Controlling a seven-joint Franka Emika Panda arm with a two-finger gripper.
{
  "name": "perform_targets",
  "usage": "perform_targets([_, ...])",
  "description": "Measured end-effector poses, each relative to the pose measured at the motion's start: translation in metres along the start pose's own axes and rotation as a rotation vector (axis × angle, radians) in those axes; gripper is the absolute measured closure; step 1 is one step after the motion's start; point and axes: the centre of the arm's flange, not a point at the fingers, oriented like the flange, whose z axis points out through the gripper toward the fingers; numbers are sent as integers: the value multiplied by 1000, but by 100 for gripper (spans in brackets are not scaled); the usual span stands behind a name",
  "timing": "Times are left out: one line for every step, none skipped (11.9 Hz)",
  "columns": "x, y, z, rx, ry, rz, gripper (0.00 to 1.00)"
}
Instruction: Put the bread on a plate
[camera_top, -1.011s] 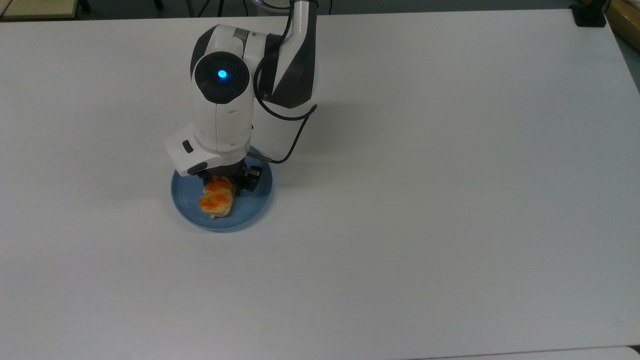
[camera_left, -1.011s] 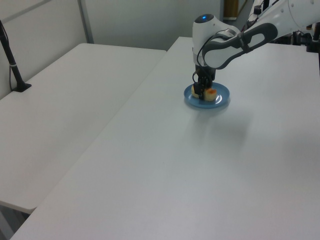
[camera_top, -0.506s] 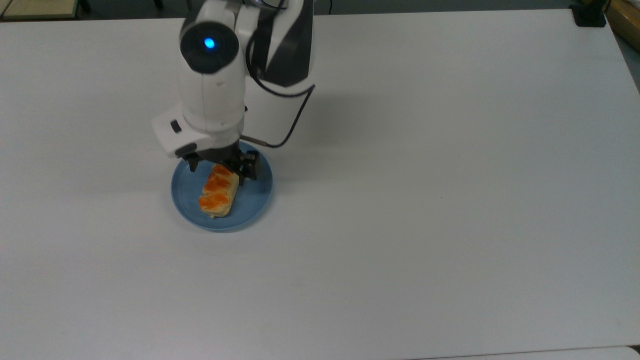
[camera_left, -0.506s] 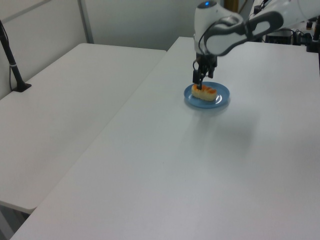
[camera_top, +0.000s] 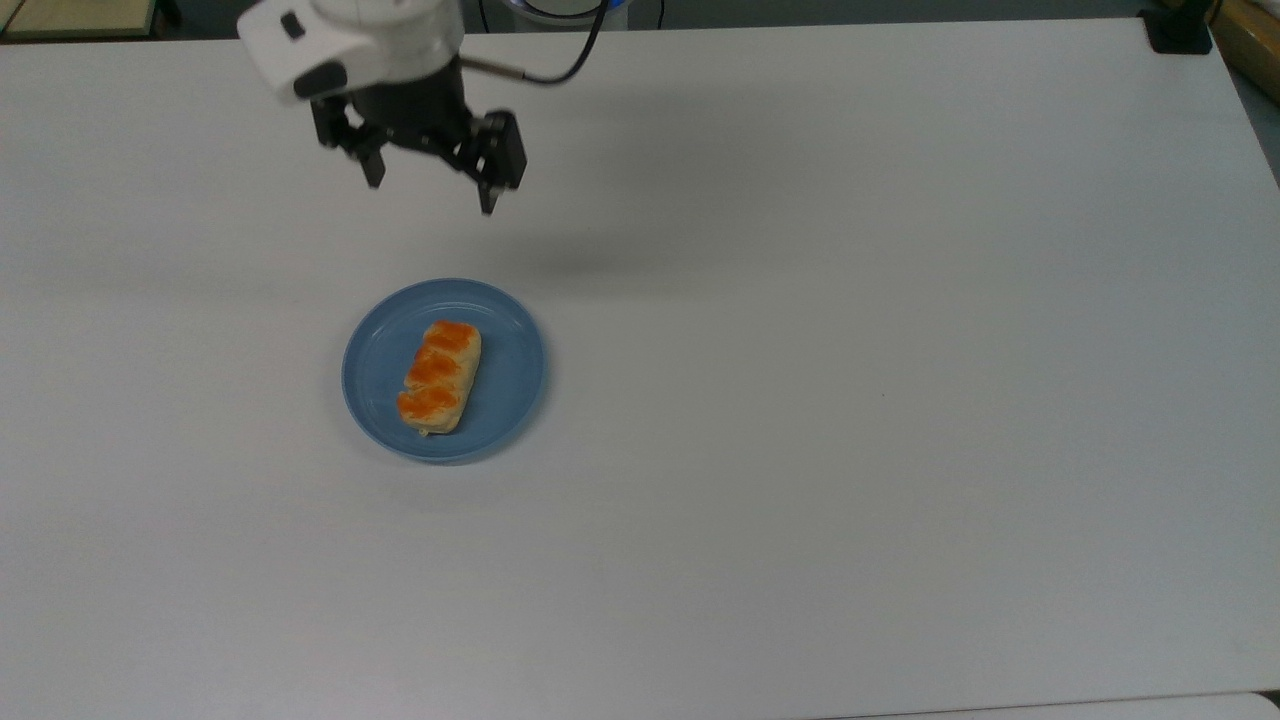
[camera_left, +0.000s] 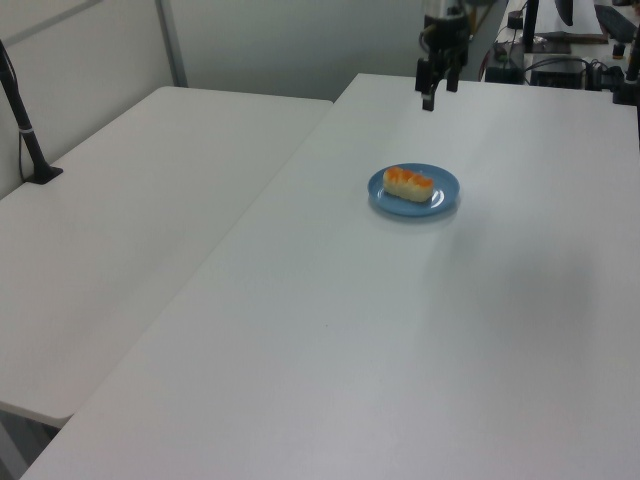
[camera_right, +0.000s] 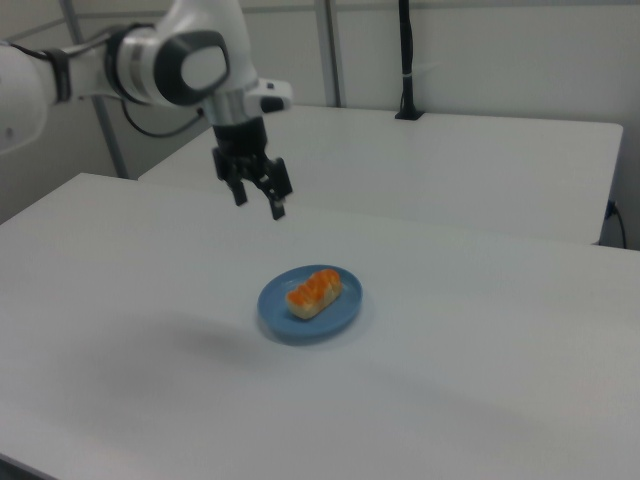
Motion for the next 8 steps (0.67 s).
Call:
perform_targets([-12,-1,-21,17,-4,-14,0])
perform_targets([-23,0,-40,33,-6,-22,0])
perform_targets([-32,2,-54,43,-2,-25,0])
perform_targets([-36,4,-60,48,2,-25,0])
perform_targets([-39,6,-64,53,7,-24,0])
perform_targets([-39,9,-63,54,4,-21,0])
perform_targets([-38,11,-61,54,2,-18,0])
perform_targets([-38,13,-60,54,-1,-16,0])
